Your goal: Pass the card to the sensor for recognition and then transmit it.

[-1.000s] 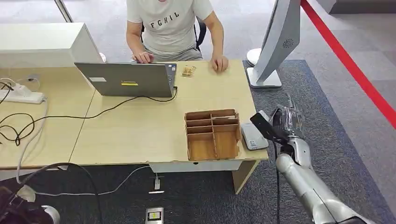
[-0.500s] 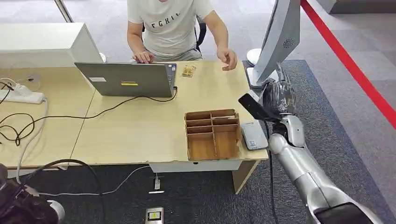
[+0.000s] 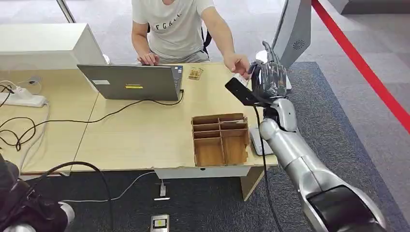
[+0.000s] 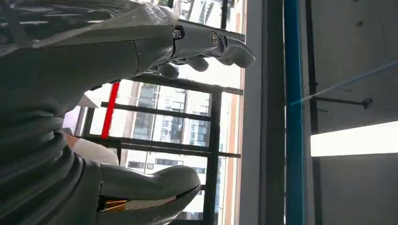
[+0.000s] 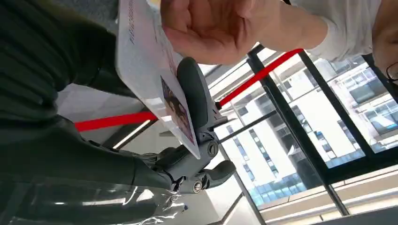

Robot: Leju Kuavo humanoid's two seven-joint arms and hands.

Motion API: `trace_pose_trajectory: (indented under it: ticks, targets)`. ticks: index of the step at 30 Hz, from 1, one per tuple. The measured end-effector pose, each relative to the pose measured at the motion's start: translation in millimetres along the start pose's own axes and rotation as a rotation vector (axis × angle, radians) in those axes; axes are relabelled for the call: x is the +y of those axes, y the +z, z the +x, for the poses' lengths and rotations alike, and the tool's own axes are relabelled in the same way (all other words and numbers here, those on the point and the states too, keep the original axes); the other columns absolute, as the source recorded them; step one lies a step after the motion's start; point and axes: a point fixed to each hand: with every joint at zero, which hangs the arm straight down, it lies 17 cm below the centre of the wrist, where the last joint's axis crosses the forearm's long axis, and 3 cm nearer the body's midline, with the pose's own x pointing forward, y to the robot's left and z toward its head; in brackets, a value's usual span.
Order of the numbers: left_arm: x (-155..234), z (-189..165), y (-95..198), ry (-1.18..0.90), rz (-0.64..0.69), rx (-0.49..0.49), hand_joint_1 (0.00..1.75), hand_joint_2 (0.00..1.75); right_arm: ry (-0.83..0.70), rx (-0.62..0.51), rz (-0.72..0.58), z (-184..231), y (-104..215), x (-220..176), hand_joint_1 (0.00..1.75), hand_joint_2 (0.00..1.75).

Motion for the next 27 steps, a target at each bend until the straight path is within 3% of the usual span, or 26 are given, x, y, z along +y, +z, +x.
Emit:
trace_pose_trajectory:
  ticks: [21, 22, 27]
  targets:
    - [1.9, -4.3, 5.9, -0.006, 0.004, 0.018, 0.00, 1.75, 0.111, 0.025, 0.053, 6.8, -25.5, 8.5, 1.75, 1.75]
    - [2.5, -5.1, 6.3, -0.006, 0.005, 0.022, 0.00, 1.75, 0.114, 0.028, 0.055, 5.4, -25.2, 9.0, 0.00, 1.75]
    - [3.9, -6.6, 7.8, -0.003, 0.008, 0.033, 0.00, 1.75, 0.118, 0.040, 0.063, 0.5, -23.0, 12.0, 0.00, 1.75]
